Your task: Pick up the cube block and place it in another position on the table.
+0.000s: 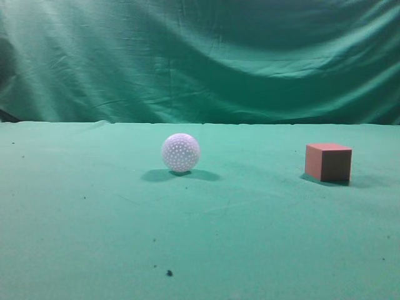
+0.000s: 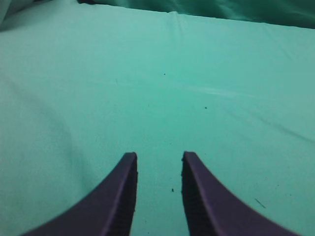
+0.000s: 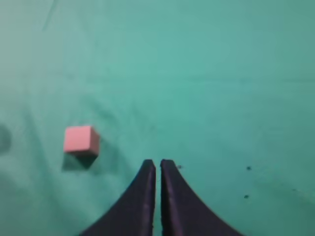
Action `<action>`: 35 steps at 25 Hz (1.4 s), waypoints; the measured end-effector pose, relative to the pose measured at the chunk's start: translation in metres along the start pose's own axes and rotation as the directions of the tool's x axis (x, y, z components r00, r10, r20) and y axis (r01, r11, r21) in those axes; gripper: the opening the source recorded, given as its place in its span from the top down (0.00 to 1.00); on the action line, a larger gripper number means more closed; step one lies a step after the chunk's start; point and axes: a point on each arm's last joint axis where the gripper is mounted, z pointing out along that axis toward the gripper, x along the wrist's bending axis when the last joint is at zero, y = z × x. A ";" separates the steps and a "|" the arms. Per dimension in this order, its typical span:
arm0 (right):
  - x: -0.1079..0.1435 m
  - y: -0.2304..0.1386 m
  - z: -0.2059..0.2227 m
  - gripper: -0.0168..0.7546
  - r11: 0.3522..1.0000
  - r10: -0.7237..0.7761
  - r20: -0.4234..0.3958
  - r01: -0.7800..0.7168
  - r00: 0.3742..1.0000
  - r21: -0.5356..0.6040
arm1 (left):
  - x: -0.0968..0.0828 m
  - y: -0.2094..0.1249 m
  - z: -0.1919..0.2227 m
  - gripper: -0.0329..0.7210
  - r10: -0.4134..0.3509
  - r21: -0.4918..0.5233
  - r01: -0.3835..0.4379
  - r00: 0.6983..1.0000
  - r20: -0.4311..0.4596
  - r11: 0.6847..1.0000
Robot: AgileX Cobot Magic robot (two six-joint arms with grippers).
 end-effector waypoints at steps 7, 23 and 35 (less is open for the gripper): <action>0.046 0.029 0.046 0.98 0.964 -0.189 -0.096 0.203 0.977 0.172 | 0.000 0.000 0.000 0.61 0.000 0.000 0.000 1.000 0.000 1.000; 0.057 0.049 0.140 0.20 0.913 -0.034 -0.016 0.037 0.999 0.405 | 0.000 0.000 0.000 0.61 0.000 0.000 0.000 1.000 0.000 1.000; 0.051 0.065 0.161 0.70 0.920 0.002 0.036 -0.016 0.999 0.392 | 0.000 0.000 0.000 0.61 0.000 0.000 0.000 1.000 0.000 1.000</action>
